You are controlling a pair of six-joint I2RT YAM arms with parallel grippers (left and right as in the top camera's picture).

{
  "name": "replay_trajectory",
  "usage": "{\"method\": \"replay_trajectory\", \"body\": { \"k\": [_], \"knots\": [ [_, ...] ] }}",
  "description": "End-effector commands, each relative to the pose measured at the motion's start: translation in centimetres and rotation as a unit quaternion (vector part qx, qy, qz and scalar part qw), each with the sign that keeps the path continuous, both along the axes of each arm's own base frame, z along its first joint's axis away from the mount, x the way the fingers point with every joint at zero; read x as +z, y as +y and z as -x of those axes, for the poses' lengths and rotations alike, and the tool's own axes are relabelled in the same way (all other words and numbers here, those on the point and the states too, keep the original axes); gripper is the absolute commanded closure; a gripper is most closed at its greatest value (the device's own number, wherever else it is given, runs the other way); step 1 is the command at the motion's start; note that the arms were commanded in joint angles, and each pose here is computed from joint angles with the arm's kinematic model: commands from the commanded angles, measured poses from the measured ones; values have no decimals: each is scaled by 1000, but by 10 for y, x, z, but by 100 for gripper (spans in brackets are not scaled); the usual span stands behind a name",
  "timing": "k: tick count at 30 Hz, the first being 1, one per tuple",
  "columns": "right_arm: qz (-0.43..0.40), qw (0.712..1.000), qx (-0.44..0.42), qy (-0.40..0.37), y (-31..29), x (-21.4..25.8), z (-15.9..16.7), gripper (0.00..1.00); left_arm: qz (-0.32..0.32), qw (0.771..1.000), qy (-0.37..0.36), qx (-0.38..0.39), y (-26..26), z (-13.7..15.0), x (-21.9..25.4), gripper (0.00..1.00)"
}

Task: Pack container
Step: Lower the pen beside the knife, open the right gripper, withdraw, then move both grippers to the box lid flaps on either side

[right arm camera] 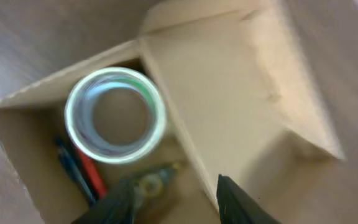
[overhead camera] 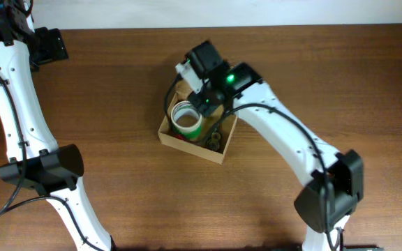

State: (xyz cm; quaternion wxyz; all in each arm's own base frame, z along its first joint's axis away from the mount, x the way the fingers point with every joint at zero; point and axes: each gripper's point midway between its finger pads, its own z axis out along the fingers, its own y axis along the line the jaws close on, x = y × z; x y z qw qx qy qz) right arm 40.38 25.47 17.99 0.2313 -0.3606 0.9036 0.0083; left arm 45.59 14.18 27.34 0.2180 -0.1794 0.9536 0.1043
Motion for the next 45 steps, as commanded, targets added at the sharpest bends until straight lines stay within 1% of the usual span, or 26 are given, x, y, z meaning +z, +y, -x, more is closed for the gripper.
{"method": "replay_trajectory", "body": {
  "k": [1, 8, 12, 15, 16, 18, 22, 25, 28, 30, 31, 32, 34, 35, 36, 37, 39, 40, 43, 45],
  "knots": [
    [6, 995, -63, -76, -31, 72, -11, 56, -1, 1000, -7, -8, -1, 3, 8, 0],
    [-5, 988, -134, -82, -84, 110, -12, 55, -1, 1000, -7, -8, -1, 3, 8, 1],
    [-17, 975, -204, -84, -133, 126, -11, 56, -1, 1000, -7, -8, -1, 3, 8, 0],
    [-23, 959, -269, -81, -178, 135, -6, 55, -1, 1000, -7, -8, -1, 3, 8, 0],
    [-24, 955, -286, -78, -192, 136, -3, 50, -1, 1000, -7, -8, -1, 3, 8, 0],
    [-33, 949, -308, -66, -213, 138, 2, 44, 1, 1000, -8, -9, -2, 3, 8, 0],
    [-80, 938, -337, -11, -237, 130, 17, 43, 41, 999, -17, -29, -17, -1, 6, 0],
    [-84, 925, -369, 24, -257, 117, 25, 42, 84, 995, -24, -51, -34, -4, 5, 1],
    [-86, 909, -406, 39, -275, 106, 26, 43, 143, 986, -39, -82, -57, -9, 7, 0],
    [-88, 905, -414, 51, -279, 98, 25, 43, 171, 979, -46, -105, -70, -11, 8, 0],
    [-88, 904, -415, 59, -280, 93, 25, 44, 176, 974, -46, -131, -77, -11, 9, 0],
    [-89, 902, -417, 66, -280, 88, 24, 48, 174, 969, -39, -168, -86, -10, 7, 0],
    [-90, 892, -435, 83, -280, 74, 22, 59, 171, 965, -15, -200, -99, -6, -2, 0],
    [-87, 891, -436, 94, -280, 65, 22, 67, 173, 963, -5, -207, -105, -5, -7, 4],
    [-82, 890, -436, 107, -279, 54, 21, 72, 172, 961, 5, -218, -111, -5, -12, 8],
    [-82, 887, -437, 120, -278, 45, 20, 74, 168, 960, 19, -224, -115, -4, -20, 11],
    [-82, 879, -444, 151, -275, 24, 20, 81, 161, 959, 51, -230, -123, 0, -36, 29],
    [-81, 874, -448, 168, -273, 13, 21, 82, 161, 957, 69, -232, -127, 3, -45, 34],
    [-108, 868, -438, 209, -259, -13, 17, 90, 166, 946, 121, -251, -145, 13, -73, 36],
    [-127, 867, -427, 225, -248, -28, 12, 91, 171, 937, 152, -263, -158, 20, -91, 36]
  ]
}}
